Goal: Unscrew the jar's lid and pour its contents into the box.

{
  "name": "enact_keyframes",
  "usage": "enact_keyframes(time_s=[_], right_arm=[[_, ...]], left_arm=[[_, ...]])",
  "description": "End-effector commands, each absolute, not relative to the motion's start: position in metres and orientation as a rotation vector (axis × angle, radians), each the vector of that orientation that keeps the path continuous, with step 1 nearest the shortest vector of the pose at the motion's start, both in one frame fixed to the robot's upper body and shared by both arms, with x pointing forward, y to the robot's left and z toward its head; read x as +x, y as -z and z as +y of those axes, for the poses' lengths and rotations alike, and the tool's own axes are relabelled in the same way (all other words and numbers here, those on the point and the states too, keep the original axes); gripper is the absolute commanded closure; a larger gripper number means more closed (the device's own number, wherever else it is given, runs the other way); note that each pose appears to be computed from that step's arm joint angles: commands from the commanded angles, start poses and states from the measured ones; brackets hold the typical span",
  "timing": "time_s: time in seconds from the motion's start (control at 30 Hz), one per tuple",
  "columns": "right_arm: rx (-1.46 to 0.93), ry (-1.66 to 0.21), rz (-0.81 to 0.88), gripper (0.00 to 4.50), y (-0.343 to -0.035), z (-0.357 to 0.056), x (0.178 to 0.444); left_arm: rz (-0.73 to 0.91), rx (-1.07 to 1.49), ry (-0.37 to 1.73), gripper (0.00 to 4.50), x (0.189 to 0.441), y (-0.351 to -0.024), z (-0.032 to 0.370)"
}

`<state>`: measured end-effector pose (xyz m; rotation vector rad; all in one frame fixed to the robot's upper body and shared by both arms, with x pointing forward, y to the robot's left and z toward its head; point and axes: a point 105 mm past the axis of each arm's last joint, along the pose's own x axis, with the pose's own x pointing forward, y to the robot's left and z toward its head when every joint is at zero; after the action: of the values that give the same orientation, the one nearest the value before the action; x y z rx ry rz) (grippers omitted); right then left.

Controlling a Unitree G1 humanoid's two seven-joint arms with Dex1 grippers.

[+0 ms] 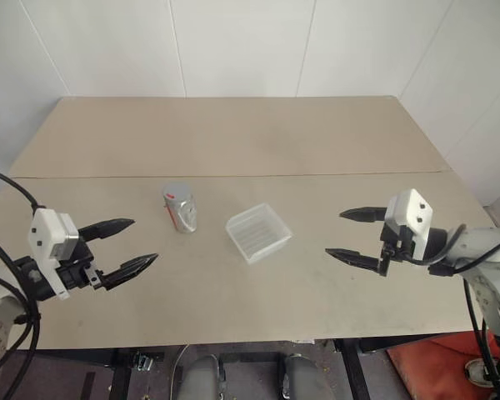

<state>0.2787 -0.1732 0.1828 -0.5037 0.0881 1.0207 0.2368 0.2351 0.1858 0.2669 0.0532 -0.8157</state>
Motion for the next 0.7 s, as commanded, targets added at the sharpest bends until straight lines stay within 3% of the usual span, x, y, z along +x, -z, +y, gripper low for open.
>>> enact_keyframes(time_s=[0.03,0.27,0.7], right_arm=[[-0.535,-1.037,0.047,0.0,-0.192,-0.168,0.274],[-0.55,-1.092,0.01,0.0,-0.201,-0.154,0.275],[-0.585,-1.193,-0.075,0.0,-0.219,-0.114,0.282]], left_arm=[[0.014,0.303,0.812,0.07,0.237,-0.191,0.232],[0.038,0.26,0.755,0.07,0.239,-0.175,0.237],[-0.028,0.198,0.613,0.07,0.288,-0.16,0.237]])
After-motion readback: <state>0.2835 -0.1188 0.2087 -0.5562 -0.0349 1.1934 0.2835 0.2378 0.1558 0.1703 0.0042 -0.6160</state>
